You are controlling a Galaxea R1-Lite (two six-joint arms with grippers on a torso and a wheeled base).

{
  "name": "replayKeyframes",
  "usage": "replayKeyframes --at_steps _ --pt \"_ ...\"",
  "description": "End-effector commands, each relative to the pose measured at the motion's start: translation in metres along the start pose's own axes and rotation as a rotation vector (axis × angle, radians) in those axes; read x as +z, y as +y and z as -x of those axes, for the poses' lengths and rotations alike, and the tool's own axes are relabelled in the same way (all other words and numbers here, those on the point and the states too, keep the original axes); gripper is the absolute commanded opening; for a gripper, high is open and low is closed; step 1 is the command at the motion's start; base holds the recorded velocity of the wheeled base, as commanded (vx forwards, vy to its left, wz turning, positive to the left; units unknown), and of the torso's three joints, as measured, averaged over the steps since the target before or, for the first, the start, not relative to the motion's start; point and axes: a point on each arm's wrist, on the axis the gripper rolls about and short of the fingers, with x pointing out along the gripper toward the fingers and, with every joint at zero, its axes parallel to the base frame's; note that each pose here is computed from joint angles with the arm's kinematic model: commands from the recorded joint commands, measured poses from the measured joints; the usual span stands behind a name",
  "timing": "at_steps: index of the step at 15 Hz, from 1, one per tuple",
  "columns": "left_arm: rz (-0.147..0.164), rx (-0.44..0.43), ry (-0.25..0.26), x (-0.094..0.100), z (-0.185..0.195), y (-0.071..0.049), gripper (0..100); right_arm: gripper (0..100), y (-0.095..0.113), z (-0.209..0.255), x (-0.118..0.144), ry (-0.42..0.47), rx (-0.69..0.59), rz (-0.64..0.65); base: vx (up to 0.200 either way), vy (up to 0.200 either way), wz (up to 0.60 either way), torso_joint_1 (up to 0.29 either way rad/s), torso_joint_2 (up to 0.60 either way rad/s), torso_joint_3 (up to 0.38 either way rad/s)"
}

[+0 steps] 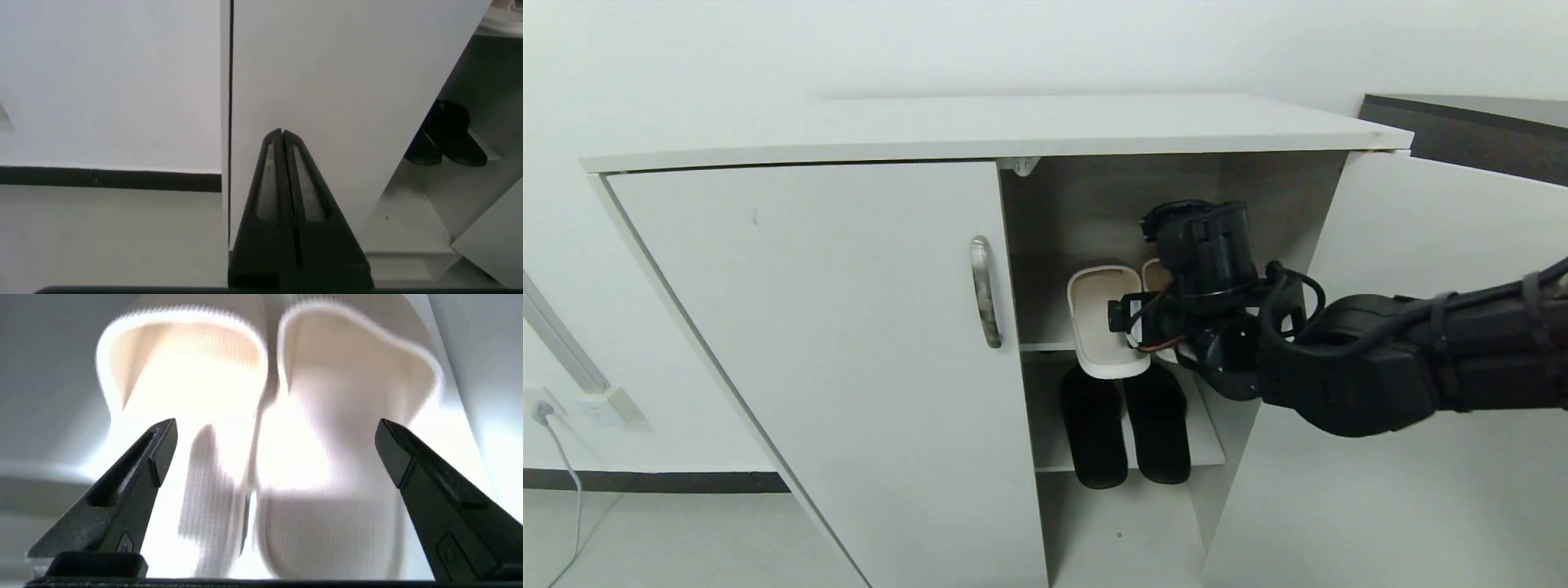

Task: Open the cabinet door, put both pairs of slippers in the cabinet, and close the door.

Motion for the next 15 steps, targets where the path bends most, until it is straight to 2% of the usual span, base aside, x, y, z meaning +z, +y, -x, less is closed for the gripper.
replayKeyframes --at_steps 1,4,7,8,12,15 --pt "0.0 0.0 0.0 0.0 0.0 0.0 0 100 -0.012 0.038 0.003 -0.032 0.046 -0.018 0.0 0.0 0.0 0.0 0.0 0.0" --pt "0.0 0.0 0.0 0.0 0.0 0.0 0 100 -0.021 0.063 -0.016 -0.033 0.129 -0.011 0.0 0.0 0.0 0.0 0.0 0.0" --pt "0.0 0.0 0.0 0.0 0.0 0.0 0 100 -0.022 0.077 -0.023 -0.045 0.167 -0.017 0.0 0.0 0.0 0.0 0.0 0.0" --pt "0.0 0.0 0.0 0.0 0.0 0.0 0 0 -0.021 0.08 -0.028 -0.037 0.179 -0.01 0.0 0.0 0.0 0.0 0.0 0.0" --pt "0.0 0.0 0.0 0.0 0.0 0.0 0 0 -0.017 0.085 -0.041 -0.003 0.22 0.016 0.0 0.0 0.0 0.0 0.0 0.0" --pt "0.0 0.0 0.0 0.0 0.0 0.0 0 0 -0.016 0.085 -0.047 -0.011 0.225 0.015 0.0 0.0 0.0 0.0 0.0 0.0"
